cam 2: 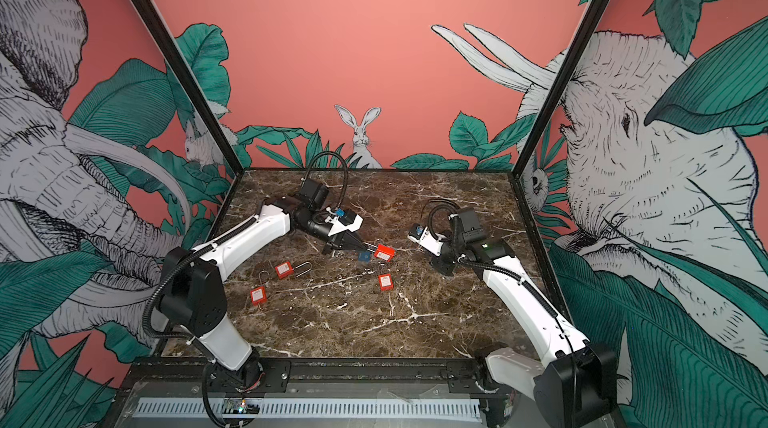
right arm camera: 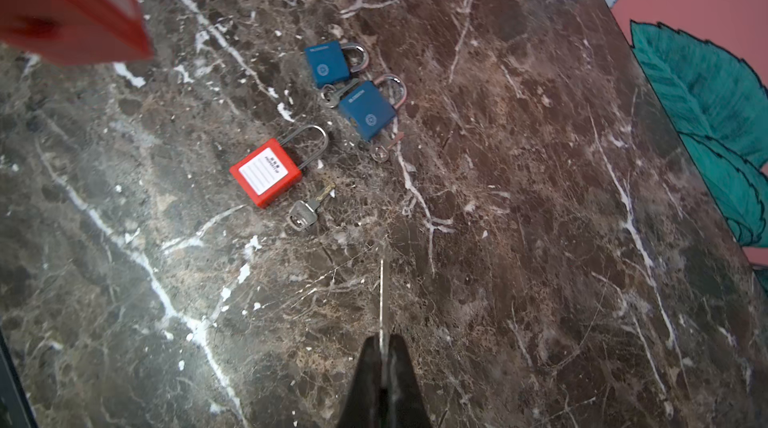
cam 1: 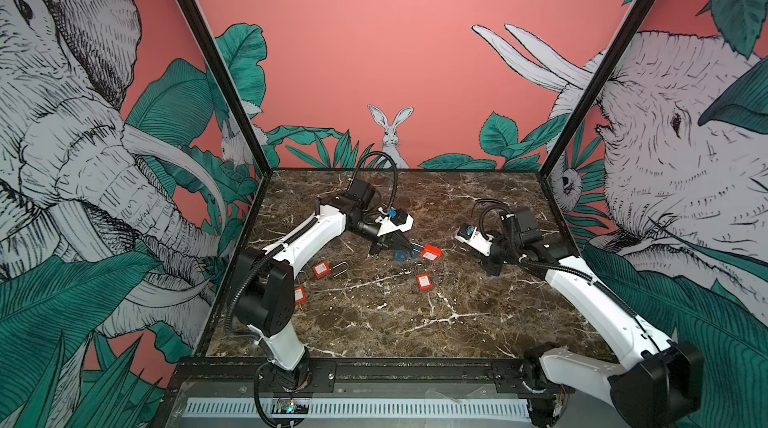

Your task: Lock with the key

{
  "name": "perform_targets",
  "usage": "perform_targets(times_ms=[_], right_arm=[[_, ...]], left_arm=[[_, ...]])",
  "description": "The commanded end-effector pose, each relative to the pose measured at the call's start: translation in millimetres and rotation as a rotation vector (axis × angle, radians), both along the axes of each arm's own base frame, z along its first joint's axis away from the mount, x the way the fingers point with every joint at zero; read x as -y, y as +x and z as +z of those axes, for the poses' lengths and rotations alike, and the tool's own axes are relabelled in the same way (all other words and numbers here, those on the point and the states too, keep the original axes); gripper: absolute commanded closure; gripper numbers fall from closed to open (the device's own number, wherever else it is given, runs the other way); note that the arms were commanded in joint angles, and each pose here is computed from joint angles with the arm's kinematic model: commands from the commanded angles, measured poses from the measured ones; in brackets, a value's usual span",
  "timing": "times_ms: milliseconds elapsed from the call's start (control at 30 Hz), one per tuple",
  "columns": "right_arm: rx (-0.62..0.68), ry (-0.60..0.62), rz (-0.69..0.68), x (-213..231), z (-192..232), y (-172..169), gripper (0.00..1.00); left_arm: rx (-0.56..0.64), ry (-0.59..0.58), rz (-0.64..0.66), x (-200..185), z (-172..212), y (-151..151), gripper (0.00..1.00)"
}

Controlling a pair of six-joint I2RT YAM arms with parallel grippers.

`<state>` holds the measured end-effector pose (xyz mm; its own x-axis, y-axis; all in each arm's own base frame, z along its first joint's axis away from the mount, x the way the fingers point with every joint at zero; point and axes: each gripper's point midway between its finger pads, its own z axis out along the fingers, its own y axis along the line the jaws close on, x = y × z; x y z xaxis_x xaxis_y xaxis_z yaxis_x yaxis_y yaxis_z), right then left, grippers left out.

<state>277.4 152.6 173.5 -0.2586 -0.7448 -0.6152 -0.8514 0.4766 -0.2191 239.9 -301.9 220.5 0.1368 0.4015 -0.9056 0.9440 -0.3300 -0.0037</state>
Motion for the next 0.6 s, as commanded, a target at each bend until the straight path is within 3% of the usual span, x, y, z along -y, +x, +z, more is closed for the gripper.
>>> perform_targets(times_ms=[0, 333, 567], right_arm=[[0.039, 0.104, -0.155, -4, 15, 23, 1.0], [0.009, 0.132, -0.371, -10, 5, 27, 1.0], [0.003, 0.11, -0.396, -12, -10, 22, 1.0]], left_arm=[[-0.083, 0.175, -0.051, -26, -20, -29, 1.0], [-0.075, 0.517, -0.051, -56, -65, -40, 1.0], [-0.105, 0.696, -0.089, -63, -91, -42, 1.0]])
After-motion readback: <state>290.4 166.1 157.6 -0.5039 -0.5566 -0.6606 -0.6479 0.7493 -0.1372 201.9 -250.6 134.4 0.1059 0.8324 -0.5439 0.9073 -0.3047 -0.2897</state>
